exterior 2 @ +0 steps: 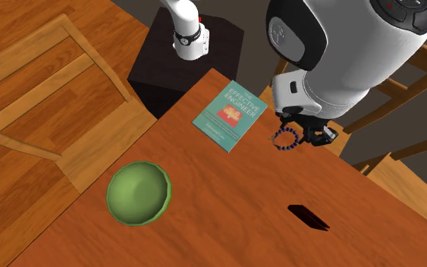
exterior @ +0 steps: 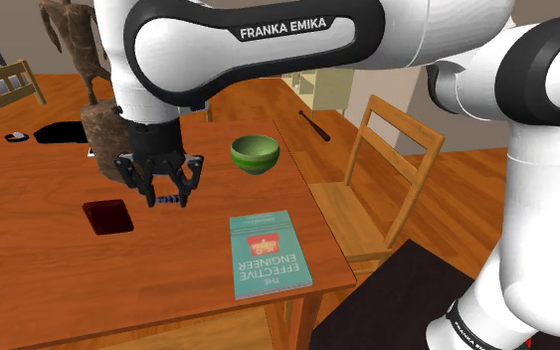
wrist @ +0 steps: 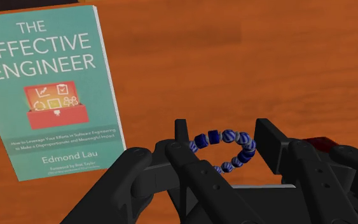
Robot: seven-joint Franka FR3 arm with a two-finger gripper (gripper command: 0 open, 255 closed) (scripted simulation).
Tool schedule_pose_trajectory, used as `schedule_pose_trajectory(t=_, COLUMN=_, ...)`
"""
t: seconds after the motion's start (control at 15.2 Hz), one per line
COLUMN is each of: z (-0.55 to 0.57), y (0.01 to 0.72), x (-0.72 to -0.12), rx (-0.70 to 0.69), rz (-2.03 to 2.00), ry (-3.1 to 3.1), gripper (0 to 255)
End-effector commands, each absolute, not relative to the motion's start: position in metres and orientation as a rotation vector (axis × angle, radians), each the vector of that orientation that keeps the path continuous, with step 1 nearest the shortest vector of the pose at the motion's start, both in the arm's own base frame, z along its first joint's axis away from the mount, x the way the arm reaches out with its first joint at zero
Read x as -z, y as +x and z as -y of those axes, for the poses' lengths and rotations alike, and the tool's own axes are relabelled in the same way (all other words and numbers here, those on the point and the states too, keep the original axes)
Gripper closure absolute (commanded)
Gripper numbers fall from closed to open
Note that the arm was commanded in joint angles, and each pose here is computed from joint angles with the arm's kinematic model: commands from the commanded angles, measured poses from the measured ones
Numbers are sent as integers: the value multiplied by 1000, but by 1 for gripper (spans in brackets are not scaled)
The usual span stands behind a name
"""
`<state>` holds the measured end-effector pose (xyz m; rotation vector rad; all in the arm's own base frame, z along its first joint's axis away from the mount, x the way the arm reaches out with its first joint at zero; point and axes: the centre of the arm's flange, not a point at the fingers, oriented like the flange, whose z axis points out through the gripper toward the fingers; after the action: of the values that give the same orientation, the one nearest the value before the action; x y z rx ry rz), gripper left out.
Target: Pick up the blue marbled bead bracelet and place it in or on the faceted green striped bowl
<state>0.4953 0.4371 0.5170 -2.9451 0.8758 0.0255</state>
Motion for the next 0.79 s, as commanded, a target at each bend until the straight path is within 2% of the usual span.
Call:
schedule_pose_trajectory(t=0.0, z=-416, y=508, x=-519, rx=-26, rz=-876, ry=-2945, gripper=255)
schedule_pose_trajectory(t=0.73, z=-292, y=584, x=-522, rx=-26, rz=-876, ry=-2945, gripper=255)
